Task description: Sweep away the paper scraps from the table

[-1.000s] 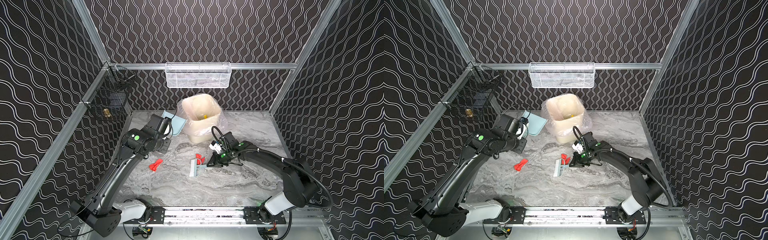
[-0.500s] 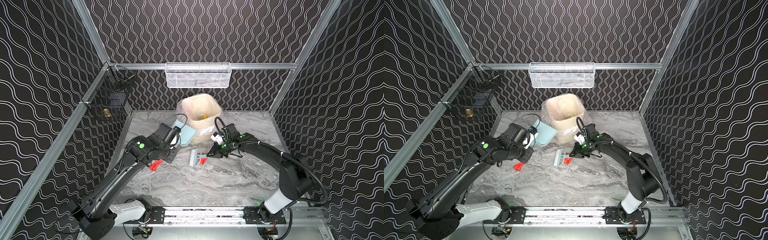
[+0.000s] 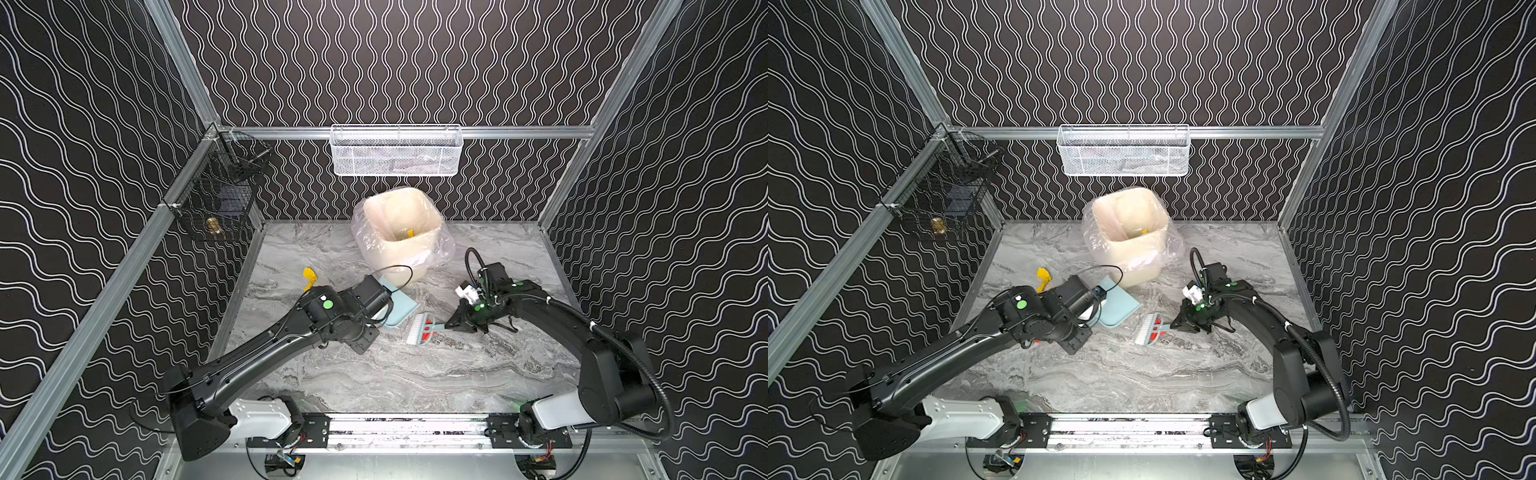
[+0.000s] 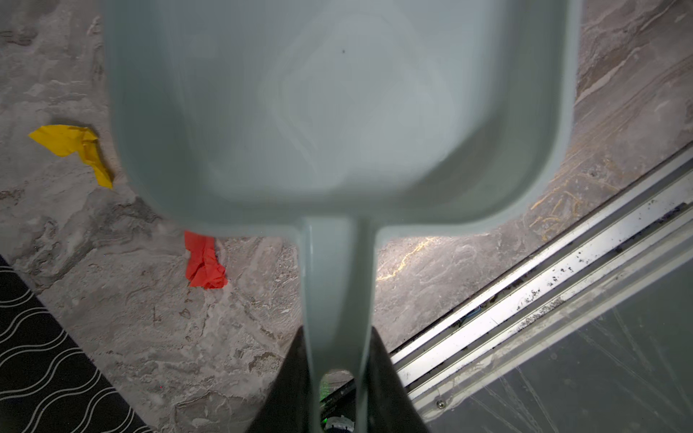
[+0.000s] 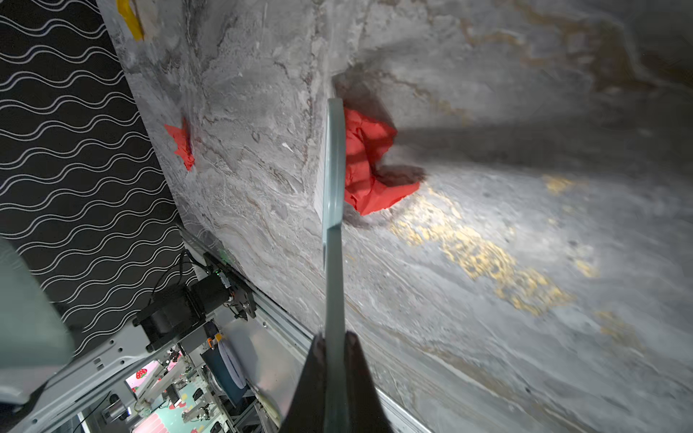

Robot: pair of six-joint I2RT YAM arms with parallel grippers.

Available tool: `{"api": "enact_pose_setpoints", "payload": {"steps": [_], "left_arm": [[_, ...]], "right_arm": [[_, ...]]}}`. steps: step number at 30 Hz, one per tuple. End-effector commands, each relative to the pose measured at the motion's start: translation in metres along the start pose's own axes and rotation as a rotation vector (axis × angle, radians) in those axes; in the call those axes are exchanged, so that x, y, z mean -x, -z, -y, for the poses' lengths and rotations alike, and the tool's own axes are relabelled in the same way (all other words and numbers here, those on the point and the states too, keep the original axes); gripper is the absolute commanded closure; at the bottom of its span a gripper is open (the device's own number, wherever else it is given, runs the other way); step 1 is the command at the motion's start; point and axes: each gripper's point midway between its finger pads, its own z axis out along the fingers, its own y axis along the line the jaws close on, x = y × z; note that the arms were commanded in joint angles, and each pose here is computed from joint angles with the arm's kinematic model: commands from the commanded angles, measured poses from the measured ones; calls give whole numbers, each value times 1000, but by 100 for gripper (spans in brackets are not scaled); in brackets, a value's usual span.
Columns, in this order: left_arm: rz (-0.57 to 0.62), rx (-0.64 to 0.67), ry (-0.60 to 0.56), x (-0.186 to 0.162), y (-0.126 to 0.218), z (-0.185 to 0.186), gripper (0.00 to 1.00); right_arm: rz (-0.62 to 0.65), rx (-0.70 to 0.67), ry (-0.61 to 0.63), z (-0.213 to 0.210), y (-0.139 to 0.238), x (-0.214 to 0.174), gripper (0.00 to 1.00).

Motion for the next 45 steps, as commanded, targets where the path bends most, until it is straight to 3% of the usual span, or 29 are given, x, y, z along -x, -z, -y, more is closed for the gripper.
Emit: {"api": "enact_pose_setpoints", "payload": {"steps": [1, 10, 19, 26, 38, 45], "left_arm": [[-4, -36, -9, 1, -11, 17, 100], [-94, -75, -110, -16, -49, 57, 100], [-139, -99, -235, -17, -77, 86, 100], [-137, -140, -252, -11, -94, 101, 100], [-166, -123, -272, -1, -123, 108, 100], [-191, -117, -251, 4, -132, 104, 100]], "right_arm": [[-27, -53, -4, 14, 15, -14, 100], [73, -125, 69, -2, 71, 11, 100], [145, -382, 126, 19, 105, 41, 100], [169, -554, 173, 32, 131, 50, 100], [123, -716, 260, 35, 124, 60, 100], [85, -743, 330, 22, 104, 63, 100]]}}
